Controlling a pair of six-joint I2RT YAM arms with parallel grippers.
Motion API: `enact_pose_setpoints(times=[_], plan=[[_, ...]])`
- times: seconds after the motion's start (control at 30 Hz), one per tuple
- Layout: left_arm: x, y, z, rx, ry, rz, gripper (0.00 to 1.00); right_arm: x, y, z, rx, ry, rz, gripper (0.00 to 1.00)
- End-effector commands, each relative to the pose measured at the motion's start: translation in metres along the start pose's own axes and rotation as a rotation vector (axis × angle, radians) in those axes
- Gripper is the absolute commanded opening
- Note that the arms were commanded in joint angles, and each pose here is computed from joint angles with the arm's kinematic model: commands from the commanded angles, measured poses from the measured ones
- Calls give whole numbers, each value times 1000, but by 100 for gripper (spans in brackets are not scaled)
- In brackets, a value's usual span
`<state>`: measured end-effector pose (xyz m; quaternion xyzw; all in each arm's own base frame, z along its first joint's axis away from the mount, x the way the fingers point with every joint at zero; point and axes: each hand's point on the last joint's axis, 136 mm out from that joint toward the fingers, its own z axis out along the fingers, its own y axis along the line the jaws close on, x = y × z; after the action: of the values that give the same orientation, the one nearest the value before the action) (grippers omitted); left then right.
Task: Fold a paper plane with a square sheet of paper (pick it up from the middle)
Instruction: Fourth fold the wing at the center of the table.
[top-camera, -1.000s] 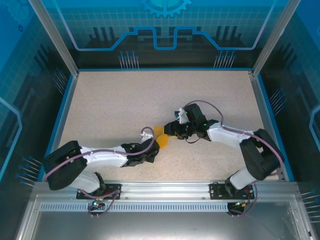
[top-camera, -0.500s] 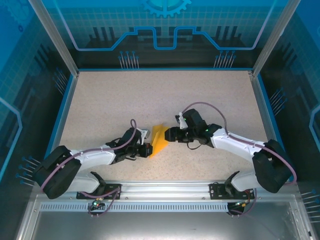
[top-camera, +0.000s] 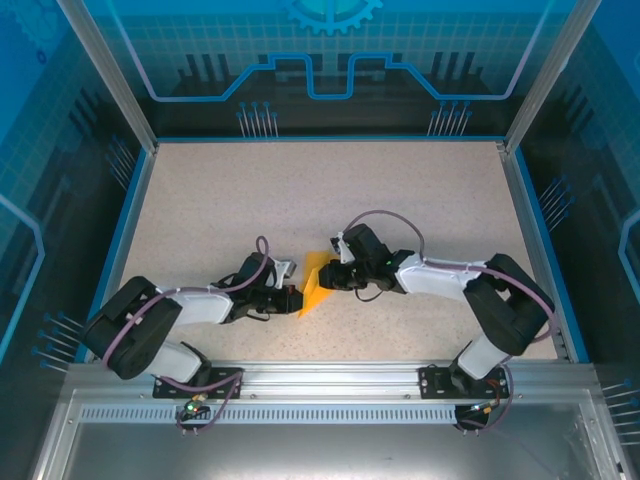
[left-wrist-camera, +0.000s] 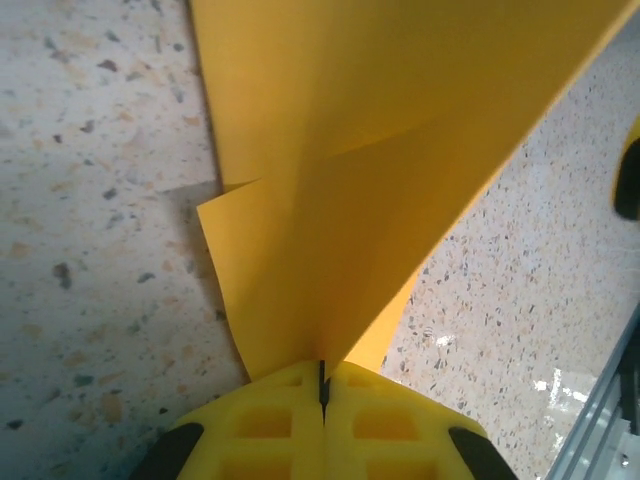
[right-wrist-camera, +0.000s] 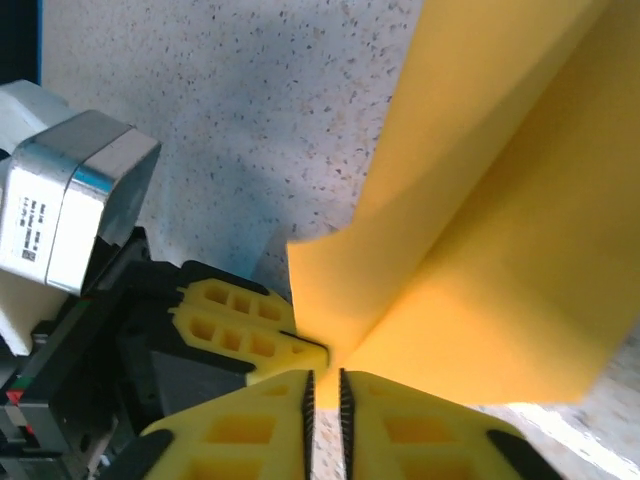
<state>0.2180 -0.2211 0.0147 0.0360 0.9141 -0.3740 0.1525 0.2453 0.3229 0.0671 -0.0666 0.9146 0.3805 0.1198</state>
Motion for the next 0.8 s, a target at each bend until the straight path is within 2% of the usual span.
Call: enact_pose_setpoints(times=[0.0,0.27,0.53,0.7,0.77], plan=[[6,12,0,-1,20,-73,0,-14,33,7,-140,2,-17,13],[9,15,2,1,57,-86,0,-24,32,30,-165,32,23,10],[8,15,-2,5,59,-87,0,-33,7,43,-136,30,72,10],[9,16,-3,3,59,-102,0,-39,15,41,-189,23,58,11],[9,17,-3,7,61,-114,0,-38,10,40,-141,32,65,12]])
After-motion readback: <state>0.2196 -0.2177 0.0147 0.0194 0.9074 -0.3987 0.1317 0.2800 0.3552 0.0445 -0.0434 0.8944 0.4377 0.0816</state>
